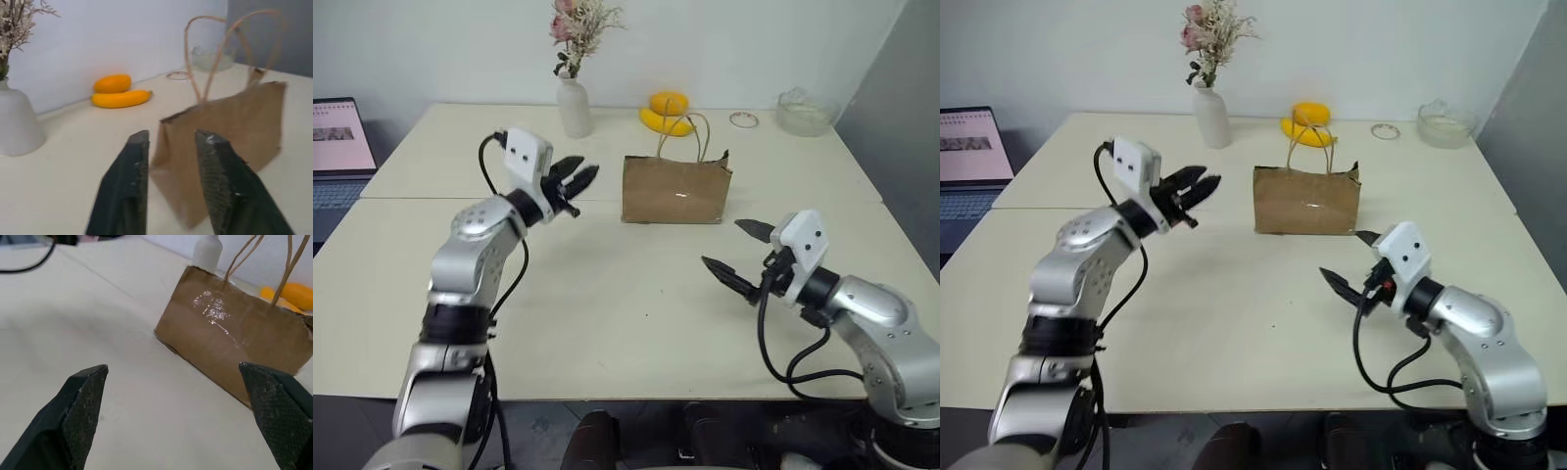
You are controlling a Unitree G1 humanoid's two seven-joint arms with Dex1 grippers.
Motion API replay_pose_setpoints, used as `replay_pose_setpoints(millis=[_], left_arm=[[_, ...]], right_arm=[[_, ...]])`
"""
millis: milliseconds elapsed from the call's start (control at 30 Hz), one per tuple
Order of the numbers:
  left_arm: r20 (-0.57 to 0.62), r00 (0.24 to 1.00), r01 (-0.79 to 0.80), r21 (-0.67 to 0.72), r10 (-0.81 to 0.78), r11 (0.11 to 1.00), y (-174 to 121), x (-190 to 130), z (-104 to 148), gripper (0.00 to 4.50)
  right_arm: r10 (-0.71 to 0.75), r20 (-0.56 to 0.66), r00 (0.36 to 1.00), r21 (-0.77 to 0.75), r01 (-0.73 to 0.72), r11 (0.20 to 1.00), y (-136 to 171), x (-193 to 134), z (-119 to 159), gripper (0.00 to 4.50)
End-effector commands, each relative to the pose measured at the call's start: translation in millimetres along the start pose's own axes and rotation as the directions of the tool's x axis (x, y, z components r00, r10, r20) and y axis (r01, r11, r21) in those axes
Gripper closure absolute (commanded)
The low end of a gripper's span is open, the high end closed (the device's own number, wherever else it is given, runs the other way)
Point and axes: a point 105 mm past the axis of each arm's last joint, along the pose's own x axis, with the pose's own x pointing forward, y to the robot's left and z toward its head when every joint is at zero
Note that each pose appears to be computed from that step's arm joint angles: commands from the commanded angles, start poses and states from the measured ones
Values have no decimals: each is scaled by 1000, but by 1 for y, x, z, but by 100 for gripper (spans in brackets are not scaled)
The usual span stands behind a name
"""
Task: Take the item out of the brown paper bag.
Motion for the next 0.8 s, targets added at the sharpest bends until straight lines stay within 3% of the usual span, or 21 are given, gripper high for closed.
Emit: replay_pose_setpoints(millis=[33, 67, 233, 467, 800], left_arm=[[-5, 999, -45, 108, 45, 993, 18, 33, 10, 417], [-15, 998, -55, 124, 58, 991, 19, 44, 11, 447], [-106, 992, -39, 203, 61, 978, 1, 74, 7, 447], [-215, 976, 28, 311, 42, 950, -15, 82, -9, 447], [-301, 920, 319, 206, -250, 925, -45, 73, -25, 447]], right_arm=[[-67, 46, 997, -15, 68, 998, 7, -1, 10, 0], [-76, 48, 996, -11, 76, 997, 9, -1, 9, 0], [-140, 79, 987, -5, 141, 990, 12, -1, 15, 0], [-180, 69, 981, -2, 181, 983, 13, -7, 13, 0], [-166, -4, 986, -24, 165, 986, 13, -30, 3, 0]])
